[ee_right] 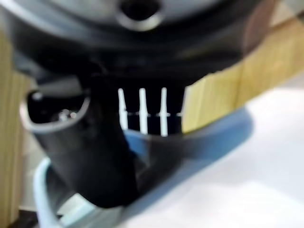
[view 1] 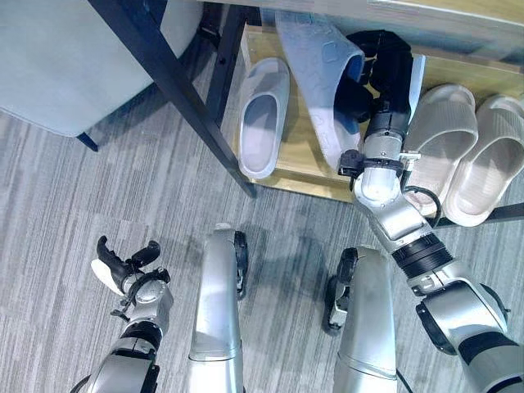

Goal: Arrange the slippers neatly on the shoe rack.

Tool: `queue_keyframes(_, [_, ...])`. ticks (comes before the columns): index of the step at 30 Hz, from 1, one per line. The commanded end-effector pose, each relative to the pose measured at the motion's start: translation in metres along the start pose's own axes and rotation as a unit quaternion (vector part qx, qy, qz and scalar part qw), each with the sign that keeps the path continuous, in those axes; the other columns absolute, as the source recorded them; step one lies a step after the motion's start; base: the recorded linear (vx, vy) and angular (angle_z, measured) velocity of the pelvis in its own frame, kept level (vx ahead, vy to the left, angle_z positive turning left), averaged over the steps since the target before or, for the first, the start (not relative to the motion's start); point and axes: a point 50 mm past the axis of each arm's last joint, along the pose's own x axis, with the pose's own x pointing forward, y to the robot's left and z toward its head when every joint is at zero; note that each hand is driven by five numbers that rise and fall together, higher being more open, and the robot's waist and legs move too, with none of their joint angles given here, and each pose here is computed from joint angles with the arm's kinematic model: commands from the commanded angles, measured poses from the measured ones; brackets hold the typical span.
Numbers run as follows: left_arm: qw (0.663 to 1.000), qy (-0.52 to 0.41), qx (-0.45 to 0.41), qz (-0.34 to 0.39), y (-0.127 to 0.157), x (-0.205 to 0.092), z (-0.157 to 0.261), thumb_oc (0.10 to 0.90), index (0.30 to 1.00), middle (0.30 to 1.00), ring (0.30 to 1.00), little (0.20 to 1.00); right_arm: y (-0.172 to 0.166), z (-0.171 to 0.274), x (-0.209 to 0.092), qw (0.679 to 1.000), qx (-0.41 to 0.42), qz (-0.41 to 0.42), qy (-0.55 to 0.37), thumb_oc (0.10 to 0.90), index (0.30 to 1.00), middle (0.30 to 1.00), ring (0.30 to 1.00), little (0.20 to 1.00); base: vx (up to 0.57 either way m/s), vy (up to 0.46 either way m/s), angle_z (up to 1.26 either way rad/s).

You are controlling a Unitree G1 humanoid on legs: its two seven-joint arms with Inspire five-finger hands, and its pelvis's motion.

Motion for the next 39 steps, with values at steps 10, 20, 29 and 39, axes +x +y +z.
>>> queue_keyframes(10, [0.995, -0.066, 0.009, 0.075, 0.03, 0.015, 0.015, 0.8, 0.9, 0.9, 0.9, 0.9, -0.002, 0.112, 0.025, 0.968, 0.136, -0.045, -0.208, 0.4, 0.3, 0.3, 0.3, 0.3, -0.01, 0.023, 0.05])
queue_keyframes(20, [0.994, -0.08, 0.036, 0.071, 0.015, 0.013, 0.021, 0.8, 0.9, 0.9, 0.9, 0.9, 0.008, 0.105, 0.017, 0.968, 0.162, -0.056, -0.181, 0.4, 0.3, 0.3, 0.3, 0.3, 0.0, 0.008, -0.02])
queue_keyframes(29, [0.992, -0.093, 0.05, 0.074, 0.008, 0.018, 0.037, 0.8, 0.9, 0.9, 0.9, 0.9, 0.017, 0.086, 0.023, 0.981, 0.104, -0.087, -0.137, 0.4, 0.3, 0.3, 0.3, 0.3, -0.01, 0.0, -0.02])
queue_keyframes(39, [0.993, -0.086, 0.058, 0.064, 0.006, 0.016, 0.033, 0.8, 0.9, 0.9, 0.9, 0.9, 0.026, 0.054, 0.019, 0.992, 0.081, -0.067, -0.068, 0.4, 0.3, 0.3, 0.3, 0.3, 0.0, 0.0, 0.0])
